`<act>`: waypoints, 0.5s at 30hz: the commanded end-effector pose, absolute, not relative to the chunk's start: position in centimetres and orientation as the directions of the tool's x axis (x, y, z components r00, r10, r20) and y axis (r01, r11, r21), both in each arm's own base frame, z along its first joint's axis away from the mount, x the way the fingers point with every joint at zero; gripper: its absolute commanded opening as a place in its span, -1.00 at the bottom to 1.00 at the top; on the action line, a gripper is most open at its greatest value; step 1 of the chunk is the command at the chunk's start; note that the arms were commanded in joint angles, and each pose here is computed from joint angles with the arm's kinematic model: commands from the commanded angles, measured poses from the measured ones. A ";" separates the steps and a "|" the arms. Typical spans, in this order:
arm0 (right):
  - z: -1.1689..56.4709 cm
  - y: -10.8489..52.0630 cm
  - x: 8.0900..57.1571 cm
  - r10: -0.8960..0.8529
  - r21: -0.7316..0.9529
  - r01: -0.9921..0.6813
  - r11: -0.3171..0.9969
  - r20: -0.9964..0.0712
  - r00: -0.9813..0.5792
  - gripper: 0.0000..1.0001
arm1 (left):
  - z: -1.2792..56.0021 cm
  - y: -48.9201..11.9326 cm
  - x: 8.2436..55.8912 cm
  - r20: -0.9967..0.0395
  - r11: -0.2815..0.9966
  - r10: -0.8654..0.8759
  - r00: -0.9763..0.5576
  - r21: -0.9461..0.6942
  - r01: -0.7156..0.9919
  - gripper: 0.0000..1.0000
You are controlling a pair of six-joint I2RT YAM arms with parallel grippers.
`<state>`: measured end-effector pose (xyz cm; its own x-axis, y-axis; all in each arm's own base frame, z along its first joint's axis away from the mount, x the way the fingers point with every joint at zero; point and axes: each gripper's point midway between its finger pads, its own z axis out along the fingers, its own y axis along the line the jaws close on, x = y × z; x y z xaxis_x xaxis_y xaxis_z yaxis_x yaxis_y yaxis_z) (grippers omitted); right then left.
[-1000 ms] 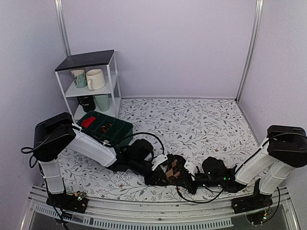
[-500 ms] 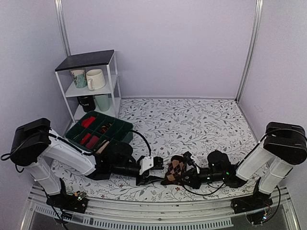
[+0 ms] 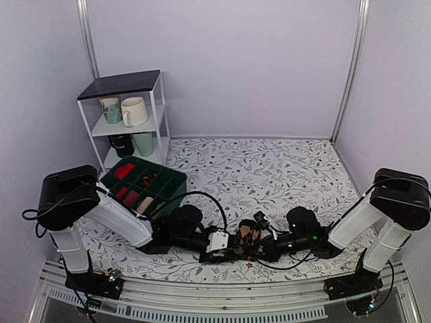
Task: Roll the socks
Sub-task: Roll the sock at the center of the board.
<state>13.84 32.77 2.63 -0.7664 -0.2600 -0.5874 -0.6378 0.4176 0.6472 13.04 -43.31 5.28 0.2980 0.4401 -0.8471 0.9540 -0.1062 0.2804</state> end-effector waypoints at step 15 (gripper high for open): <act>-3.1 29.2 10.5 -0.404 0.643 -0.548 0.536 -0.375 -0.835 -1.00 | 0.1 -44.0 14.3 -0.774 -0.078 0.579 0.258 0.262 0.962 -0.10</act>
